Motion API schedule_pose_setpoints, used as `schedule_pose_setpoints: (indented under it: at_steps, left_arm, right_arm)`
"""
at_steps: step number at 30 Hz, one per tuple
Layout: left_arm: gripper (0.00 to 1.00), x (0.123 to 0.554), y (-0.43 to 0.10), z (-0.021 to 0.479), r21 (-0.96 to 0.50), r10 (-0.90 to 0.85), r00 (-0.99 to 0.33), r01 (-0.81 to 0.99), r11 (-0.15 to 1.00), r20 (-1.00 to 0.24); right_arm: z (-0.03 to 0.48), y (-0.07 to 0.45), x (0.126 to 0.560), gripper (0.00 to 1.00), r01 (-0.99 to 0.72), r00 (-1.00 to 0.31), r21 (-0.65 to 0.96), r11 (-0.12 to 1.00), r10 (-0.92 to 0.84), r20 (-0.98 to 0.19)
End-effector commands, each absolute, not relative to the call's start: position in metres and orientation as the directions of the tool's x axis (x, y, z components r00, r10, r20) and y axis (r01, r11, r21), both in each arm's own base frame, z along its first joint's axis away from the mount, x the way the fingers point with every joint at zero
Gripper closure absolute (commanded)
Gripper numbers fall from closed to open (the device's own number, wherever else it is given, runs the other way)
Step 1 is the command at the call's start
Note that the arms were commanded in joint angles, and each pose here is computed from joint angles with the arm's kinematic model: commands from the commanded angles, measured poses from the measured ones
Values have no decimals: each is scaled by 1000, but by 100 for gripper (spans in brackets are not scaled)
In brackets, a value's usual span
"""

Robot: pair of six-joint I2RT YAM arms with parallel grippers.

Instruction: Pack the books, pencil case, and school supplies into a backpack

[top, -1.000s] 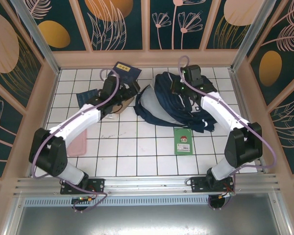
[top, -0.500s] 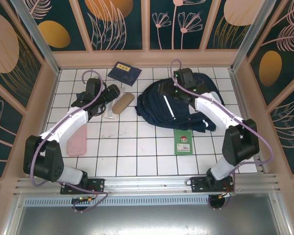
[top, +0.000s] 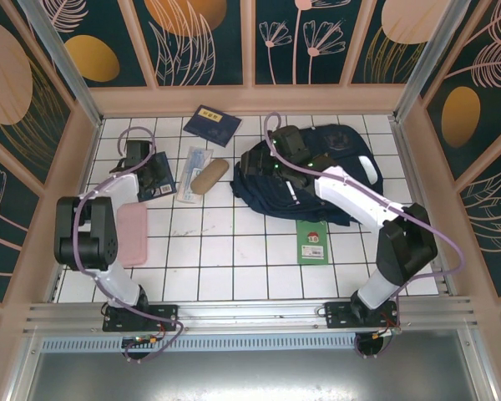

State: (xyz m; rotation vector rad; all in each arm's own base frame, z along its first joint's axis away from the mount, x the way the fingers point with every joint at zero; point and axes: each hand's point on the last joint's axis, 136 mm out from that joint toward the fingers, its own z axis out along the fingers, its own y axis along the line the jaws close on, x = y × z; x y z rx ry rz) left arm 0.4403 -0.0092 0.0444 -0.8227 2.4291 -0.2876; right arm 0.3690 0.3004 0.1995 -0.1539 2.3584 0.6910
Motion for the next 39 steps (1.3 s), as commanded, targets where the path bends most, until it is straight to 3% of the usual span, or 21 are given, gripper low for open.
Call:
schedule_pose_setpoints:
  at_steps: [1, 4, 10, 16, 36, 39]
  left_arm:
    - [87, 449, -14, 31, -359, -596, -686, -478, 802, -417]
    - [92, 446, -16, 16, -357, -607, -697, -495, 792, -381]
    - [92, 428, -46, 0, -477, -650, -713, -489, 730, -263]
    - [93, 403, -82, 1, -502, -654, -725, -492, 711, -217]
    - [92, 269, -132, 9, -524, -656, -743, -509, 683, -132]
    - [87, 262, -128, 23, -545, -662, -733, -495, 676, -156]
  right_arm:
    - [205, 318, 370, 1, -292, -767, 463, 837, 85, -636]
    - [202, 327, 366, 1, -304, -772, 467, 830, 73, -631]
    - [194, 332, 365, 1, -301, -781, 466, 832, 65, -621]
    - [188, 340, 368, 1, -303, -792, 477, 825, 60, -608]
    - [150, 380, 353, 1, -339, -840, 524, 781, -1, -543]
    - [138, 391, 345, 1, -350, -856, 544, 763, -24, -516]
